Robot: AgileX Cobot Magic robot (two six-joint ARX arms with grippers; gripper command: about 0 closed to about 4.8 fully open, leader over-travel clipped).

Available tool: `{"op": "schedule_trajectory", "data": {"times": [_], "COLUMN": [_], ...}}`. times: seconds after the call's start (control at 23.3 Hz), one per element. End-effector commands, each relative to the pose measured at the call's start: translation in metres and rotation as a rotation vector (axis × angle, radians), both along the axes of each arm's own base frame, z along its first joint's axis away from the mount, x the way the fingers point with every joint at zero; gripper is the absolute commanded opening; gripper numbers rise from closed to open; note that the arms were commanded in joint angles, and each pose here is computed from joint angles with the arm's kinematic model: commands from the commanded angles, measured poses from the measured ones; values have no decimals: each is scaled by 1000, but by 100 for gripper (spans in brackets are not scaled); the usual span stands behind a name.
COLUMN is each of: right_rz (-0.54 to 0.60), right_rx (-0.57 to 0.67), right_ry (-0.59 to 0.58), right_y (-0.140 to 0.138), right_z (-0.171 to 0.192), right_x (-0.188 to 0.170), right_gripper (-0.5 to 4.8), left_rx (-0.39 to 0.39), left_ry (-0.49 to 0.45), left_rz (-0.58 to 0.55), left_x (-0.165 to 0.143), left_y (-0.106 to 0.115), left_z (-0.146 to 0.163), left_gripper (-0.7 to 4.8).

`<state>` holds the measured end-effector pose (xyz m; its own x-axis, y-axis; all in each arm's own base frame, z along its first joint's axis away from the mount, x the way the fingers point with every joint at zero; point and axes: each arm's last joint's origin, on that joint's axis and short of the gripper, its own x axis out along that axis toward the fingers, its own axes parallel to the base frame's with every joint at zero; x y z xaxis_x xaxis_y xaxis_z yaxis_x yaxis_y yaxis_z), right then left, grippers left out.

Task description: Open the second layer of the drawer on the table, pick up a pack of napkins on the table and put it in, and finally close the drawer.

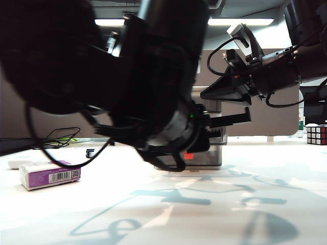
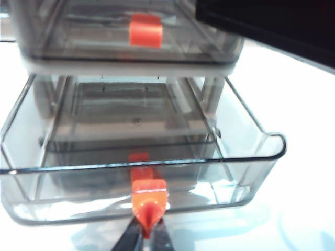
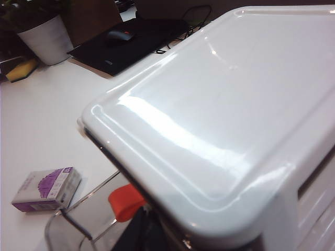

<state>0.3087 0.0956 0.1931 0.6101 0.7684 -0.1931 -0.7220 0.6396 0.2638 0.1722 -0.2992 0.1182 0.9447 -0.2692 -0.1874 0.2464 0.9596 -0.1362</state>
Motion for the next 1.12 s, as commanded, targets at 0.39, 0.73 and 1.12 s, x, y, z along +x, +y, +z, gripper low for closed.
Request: {"op": "schedule_trajectory", "data": {"times": [0.39, 0.73, 1.12], "right_rz": [-6, -5, -4], "right_rx": [5, 7, 7], "right_ry": [-36, -33, -34], "right_y": [1, 2, 2], "right_z": [5, 5, 5], "right_x": [1, 1, 1], "right_gripper": [-5, -5, -5], "left_rx": [6, 59, 96], "left_ry": [43, 60, 118], "left_rz": [-30, -91, -79], "left_x": [-23, -46, -50], "left_y": [5, 0, 5], "left_z": [15, 21, 21], "left_gripper": [-6, -6, 1]}}
